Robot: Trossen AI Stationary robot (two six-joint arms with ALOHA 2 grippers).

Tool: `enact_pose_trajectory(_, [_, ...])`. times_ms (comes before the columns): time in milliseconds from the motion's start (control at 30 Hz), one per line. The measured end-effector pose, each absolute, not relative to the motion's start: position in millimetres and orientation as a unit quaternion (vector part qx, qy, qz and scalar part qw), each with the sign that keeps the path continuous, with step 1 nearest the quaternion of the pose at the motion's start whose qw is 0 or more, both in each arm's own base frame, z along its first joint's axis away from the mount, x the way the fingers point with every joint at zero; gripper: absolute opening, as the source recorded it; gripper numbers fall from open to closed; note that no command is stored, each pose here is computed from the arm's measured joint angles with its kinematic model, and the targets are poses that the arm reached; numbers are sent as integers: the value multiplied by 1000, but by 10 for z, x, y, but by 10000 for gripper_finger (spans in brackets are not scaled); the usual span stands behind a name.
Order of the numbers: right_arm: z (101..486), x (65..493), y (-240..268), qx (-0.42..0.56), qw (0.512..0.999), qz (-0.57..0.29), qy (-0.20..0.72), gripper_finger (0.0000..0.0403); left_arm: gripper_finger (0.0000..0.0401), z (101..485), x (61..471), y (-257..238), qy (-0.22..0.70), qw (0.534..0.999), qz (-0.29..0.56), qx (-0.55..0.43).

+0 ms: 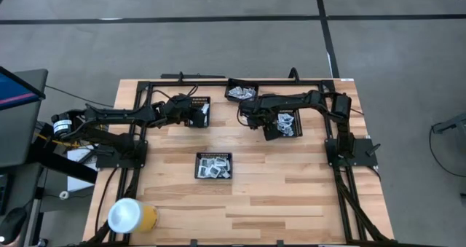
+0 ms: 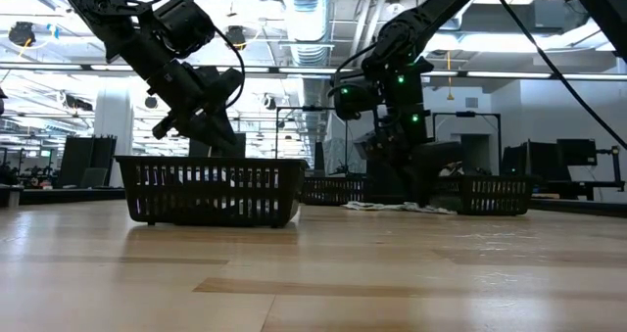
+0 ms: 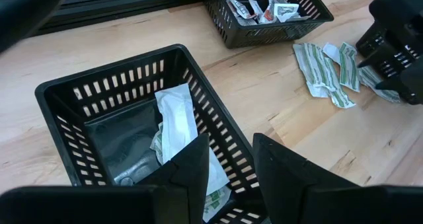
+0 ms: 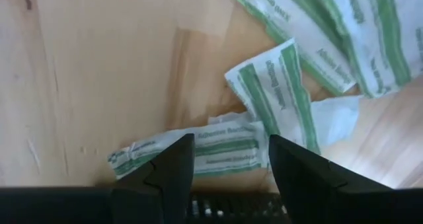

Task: Pick & Place First Aid Supplies
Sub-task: Put the green bandage into the left black bin

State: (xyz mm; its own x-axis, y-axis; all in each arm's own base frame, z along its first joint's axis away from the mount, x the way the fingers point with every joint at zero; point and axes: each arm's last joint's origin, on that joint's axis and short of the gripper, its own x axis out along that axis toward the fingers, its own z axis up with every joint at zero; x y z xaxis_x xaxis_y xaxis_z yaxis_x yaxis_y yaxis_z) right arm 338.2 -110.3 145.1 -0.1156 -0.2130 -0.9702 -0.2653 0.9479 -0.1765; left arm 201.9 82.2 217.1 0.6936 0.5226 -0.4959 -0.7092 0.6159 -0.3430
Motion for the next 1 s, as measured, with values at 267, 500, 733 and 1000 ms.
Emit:
enact_pose_trajectory(267, [1450,3394,-1130,-168,651,26,740,188,117,2172,2020,822,176,881,349,-265])
enact_pose_trajectory(500, [1449,3384,-1181,-164,654,26,738,188,117,2171,2019,822,176,881,349,-265])
enact_pose_trajectory(733, [1448,3383,-1198,-157,659,29,735,188,117,2172,2019,822,176,881,349,-264])
enact_pose_trajectory(1000, [1448,3405,-1199,-160,667,25,728,163,118,2171,2019,822,176,881,349,-265])
